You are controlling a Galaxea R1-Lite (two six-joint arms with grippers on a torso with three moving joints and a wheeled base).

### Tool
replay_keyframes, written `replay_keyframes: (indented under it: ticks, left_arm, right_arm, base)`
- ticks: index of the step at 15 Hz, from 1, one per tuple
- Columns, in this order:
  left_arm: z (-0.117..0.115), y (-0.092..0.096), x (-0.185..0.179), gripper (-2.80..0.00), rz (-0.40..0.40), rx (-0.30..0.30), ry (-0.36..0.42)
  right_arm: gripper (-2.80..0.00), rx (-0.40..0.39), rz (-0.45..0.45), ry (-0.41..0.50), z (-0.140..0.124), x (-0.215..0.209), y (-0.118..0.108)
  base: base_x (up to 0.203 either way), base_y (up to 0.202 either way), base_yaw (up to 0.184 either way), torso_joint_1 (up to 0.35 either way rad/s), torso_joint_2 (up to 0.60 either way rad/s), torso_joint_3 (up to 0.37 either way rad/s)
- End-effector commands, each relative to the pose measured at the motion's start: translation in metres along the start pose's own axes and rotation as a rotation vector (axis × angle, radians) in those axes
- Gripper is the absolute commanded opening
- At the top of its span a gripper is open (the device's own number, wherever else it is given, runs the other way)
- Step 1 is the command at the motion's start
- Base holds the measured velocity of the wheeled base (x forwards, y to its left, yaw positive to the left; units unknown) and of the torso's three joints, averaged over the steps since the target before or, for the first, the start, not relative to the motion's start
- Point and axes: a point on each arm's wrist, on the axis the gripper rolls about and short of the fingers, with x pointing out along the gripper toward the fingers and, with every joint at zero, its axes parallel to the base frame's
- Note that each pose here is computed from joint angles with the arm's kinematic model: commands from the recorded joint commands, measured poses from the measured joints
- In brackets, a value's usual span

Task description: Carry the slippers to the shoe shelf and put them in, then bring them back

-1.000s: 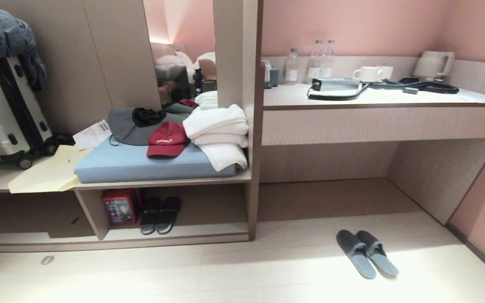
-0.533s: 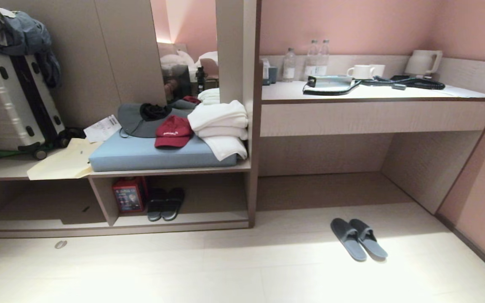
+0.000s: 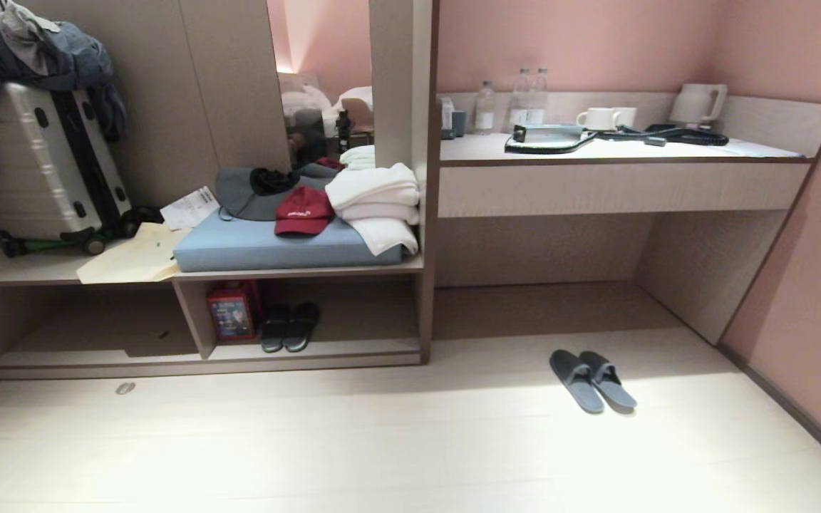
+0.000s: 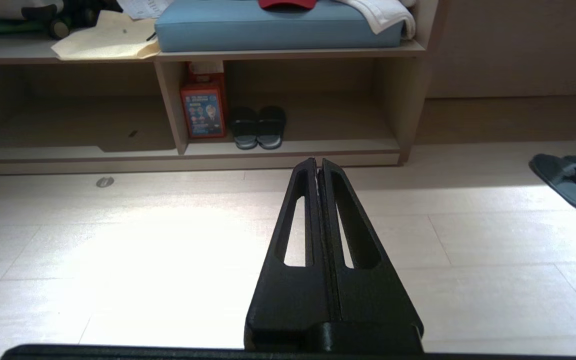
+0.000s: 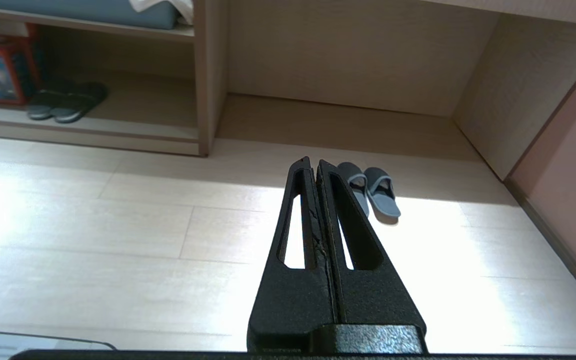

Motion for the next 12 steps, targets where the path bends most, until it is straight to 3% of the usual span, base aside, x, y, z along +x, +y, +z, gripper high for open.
replay_keyframes:
  ticks: [1, 12]
  left_arm:
    - [0.0001, 0.0, 0.0001, -2.8, 0.002, -0.001, 0.0]
    - [0.0001, 0.0, 0.0001, -2.8, 0.0, -0.001, 0.0]
  right_arm:
    - [-2.8, -0.002, 0.001, 0.001, 0.0001, 0.0001, 0.0]
    - [-2.8, -0.001, -0.001, 0.001, 0.0001, 0.0001, 0.0]
  base:
    - [-0.197, 0.0, -0.001, 0.002, 0.0, 0.0]
    - [-0.196, 0.0, 0.001, 0.002, 0.0, 0.003]
